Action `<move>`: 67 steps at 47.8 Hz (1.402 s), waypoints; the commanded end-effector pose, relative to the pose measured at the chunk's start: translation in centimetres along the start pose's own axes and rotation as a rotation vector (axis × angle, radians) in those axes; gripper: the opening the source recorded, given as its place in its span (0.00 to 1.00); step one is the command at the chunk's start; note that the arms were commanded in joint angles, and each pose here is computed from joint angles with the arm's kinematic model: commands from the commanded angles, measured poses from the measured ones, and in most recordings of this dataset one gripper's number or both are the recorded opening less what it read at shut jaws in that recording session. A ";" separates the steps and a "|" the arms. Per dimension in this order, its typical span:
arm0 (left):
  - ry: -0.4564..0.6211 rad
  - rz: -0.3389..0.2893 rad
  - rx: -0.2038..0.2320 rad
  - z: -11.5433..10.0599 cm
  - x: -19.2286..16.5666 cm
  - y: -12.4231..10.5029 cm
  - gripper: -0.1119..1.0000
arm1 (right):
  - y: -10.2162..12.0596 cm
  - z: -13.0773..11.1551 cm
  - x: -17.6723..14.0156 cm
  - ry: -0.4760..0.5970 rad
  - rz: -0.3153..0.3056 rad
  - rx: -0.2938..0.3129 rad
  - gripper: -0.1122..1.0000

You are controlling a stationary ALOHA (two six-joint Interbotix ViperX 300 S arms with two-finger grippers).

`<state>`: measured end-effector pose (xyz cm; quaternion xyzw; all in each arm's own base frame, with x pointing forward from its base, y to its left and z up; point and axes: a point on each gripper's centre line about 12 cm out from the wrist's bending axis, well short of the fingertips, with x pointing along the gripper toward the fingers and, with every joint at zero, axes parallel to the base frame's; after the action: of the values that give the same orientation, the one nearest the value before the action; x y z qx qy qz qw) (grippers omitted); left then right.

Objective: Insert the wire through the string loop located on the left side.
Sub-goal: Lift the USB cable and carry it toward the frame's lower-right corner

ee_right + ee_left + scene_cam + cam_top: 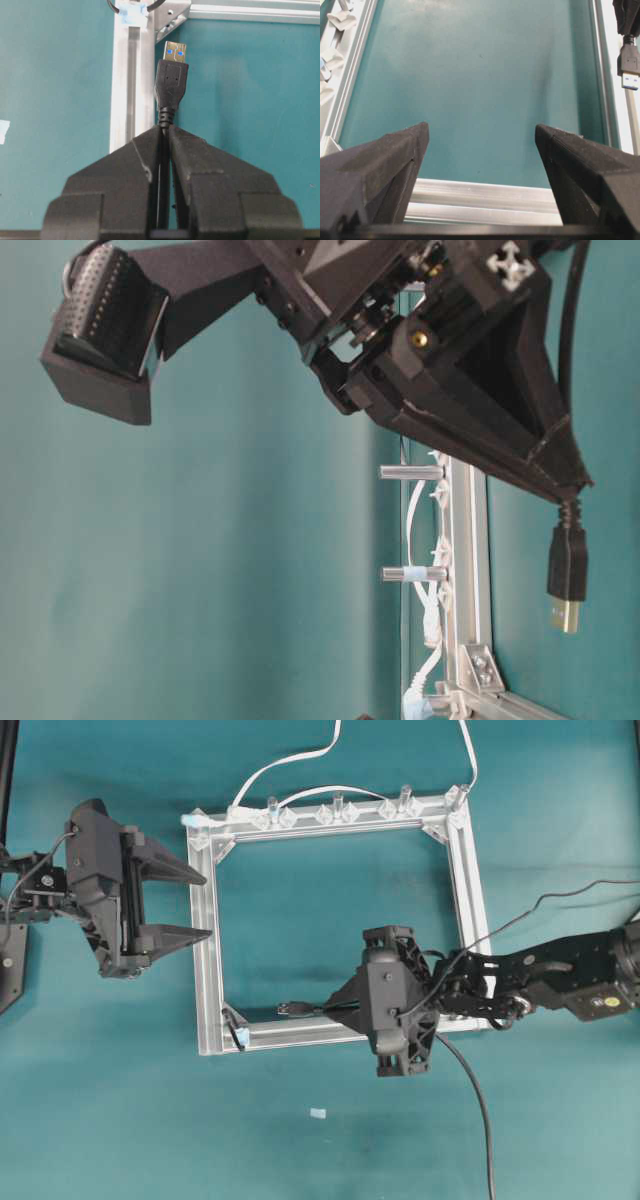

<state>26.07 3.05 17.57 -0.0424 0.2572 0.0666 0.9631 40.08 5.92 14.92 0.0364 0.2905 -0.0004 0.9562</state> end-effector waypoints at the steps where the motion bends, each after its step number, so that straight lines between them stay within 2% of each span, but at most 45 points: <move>1: -0.014 -0.005 0.007 0.5 -0.1 -0.2 0.88 | 0.1 1.7 -0.7 -0.050 0.004 0.003 0.17; 50: 0.004 -0.011 0.007 0.4 -0.1 -0.3 0.88 | 0.0 1.6 -0.7 -0.047 0.004 0.002 0.17; 67: 0.007 -0.011 0.008 0.2 -0.1 -0.3 0.88 | 0.2 1.1 -0.5 -0.015 0.017 0.000 0.17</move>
<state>25.97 2.82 17.34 -0.0430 0.2699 0.0625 0.9599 40.02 5.95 14.81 0.0369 0.2960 0.0027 0.9545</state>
